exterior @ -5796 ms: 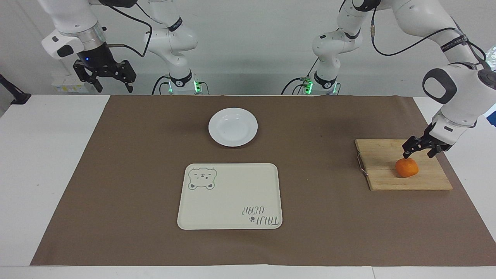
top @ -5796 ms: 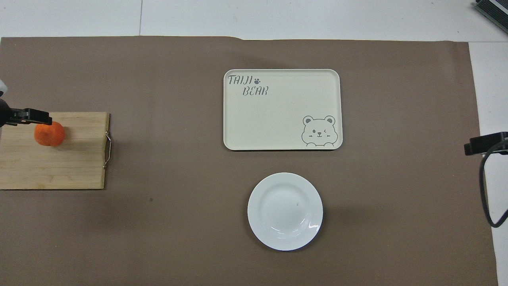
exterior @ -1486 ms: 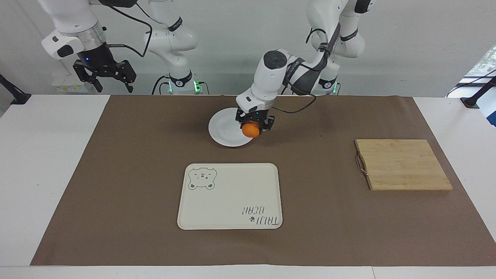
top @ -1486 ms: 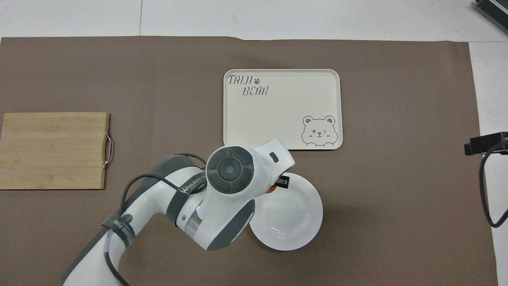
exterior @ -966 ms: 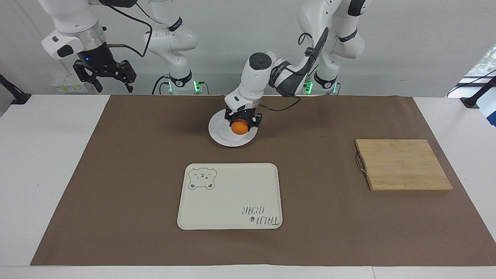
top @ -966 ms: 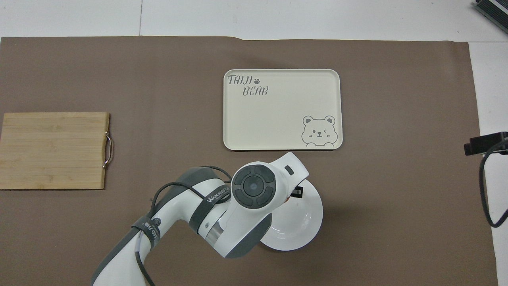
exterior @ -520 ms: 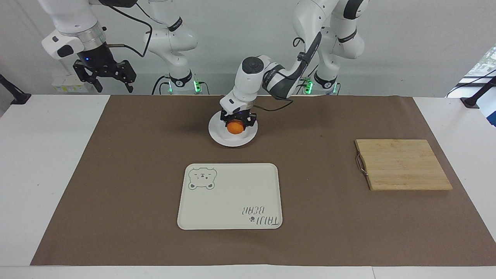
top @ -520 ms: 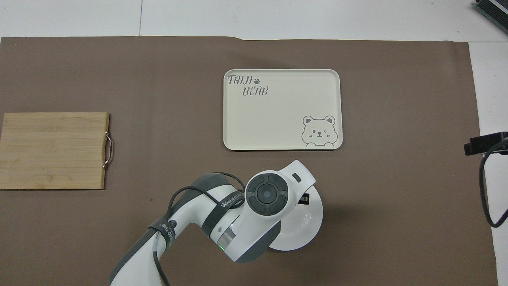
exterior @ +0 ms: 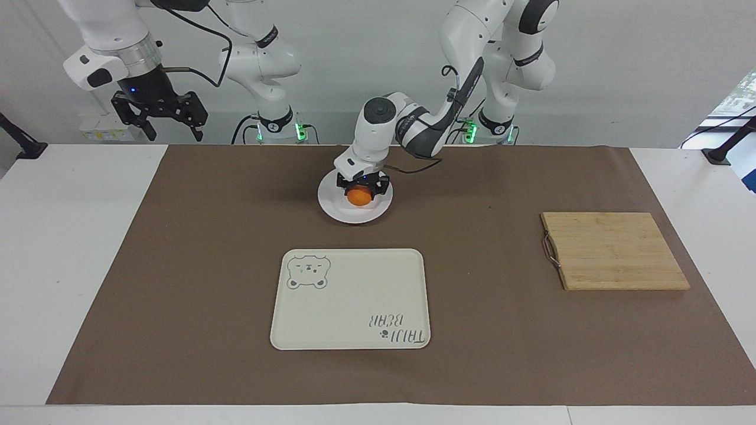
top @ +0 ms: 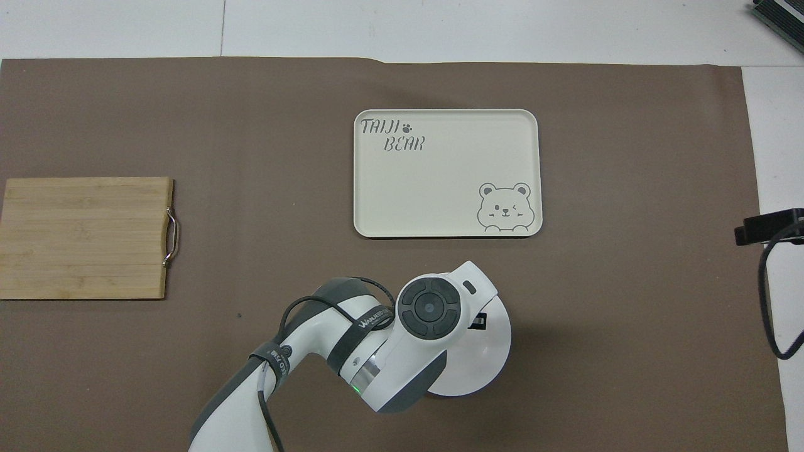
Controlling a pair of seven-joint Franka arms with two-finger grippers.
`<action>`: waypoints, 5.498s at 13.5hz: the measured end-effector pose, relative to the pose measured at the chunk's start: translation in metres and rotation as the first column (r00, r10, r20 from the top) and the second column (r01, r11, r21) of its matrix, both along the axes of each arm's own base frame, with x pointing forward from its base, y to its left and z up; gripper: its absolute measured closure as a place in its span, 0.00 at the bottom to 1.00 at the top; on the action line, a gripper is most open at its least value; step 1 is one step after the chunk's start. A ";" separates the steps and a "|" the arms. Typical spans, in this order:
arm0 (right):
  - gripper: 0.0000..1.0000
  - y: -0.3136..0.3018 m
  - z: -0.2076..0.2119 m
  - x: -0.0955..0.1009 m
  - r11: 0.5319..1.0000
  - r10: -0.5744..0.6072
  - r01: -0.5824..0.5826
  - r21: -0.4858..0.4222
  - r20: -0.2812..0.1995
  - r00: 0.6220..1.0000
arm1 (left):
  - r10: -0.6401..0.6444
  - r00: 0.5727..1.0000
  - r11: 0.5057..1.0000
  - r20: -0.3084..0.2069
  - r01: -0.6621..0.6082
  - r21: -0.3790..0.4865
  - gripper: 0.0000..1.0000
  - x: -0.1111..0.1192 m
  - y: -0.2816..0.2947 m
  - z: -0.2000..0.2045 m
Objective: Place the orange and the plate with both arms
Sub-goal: 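Lower the orange into the white plate and open the left gripper, then withdraw the left gripper to the cutting board while the right gripper advances, then move the right gripper to the plate rim and grip it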
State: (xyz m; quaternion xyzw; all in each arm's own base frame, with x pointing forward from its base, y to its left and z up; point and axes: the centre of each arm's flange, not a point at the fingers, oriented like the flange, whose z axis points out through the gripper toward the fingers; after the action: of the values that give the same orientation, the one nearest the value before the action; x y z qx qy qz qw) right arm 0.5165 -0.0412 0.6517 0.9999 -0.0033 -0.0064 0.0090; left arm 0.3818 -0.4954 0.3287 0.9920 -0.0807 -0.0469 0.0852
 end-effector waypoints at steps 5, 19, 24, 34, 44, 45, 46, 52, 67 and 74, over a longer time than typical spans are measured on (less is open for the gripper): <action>0.00 0.000 0.002 0.000 1.000 0.000 0.000 0.000 0.005 1.000 | 0.001 1.000 1.000 0.004 -0.001 -0.002 0.00 0.000 0.001 0.003; 0.00 0.001 0.006 -0.003 0.993 0.049 -0.052 0.106 0.023 0.999 | -0.015 0.985 0.998 0.173 0.004 0.065 0.00 0.169 0.247 0.174; 0.00 0.001 0.005 -0.003 0.993 0.050 -0.052 0.106 0.023 0.999 | -0.065 0.988 0.990 0.137 0.046 0.136 0.00 0.176 0.358 0.253; 0.00 0.001 0.005 -0.003 0.993 0.050 -0.052 0.107 0.022 0.999 | -0.067 0.988 0.982 0.141 0.041 0.183 0.00 0.142 0.380 0.301; 0.00 0.033 -0.057 0.030 0.978 0.034 -0.046 0.202 0.064 0.997 | -0.035 0.990 0.984 0.136 0.010 0.178 0.00 0.150 0.421 0.299; 0.00 0.045 -0.090 0.044 0.973 0.024 -0.037 0.228 0.060 0.998 | -0.039 0.990 0.984 0.136 0.014 0.177 0.00 0.152 0.430 0.299; 0.00 0.057 -0.123 0.059 0.966 0.012 -0.025 0.256 0.051 0.999 | -0.040 0.990 0.984 0.138 0.015 0.176 0.00 0.153 0.435 0.299; 0.00 0.123 -0.248 0.081 0.913 -0.038 0.059 0.405 -0.060 0.998 | -0.057 0.986 0.985 0.156 0.030 0.170 0.00 0.168 0.438 0.306; 0.00 0.148 -0.334 -0.071 0.817 0.155 -0.017 0.577 -0.191 0.969 | -0.031 0.994 0.985 0.108 0.012 0.173 0.00 0.169 0.455 0.305; 0.00 0.153 -0.360 -0.096 0.786 0.140 0.026 0.618 -0.218 0.966 | 0.018 0.996 0.985 0.088 -0.033 0.169 0.00 0.165 0.460 0.306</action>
State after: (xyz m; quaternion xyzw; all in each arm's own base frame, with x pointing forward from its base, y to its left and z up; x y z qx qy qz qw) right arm 0.4206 0.1121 0.2916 0.9385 0.0306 -0.1339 -0.3167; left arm 0.5473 -0.0354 0.6342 0.9977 -0.0674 -0.0097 -0.0028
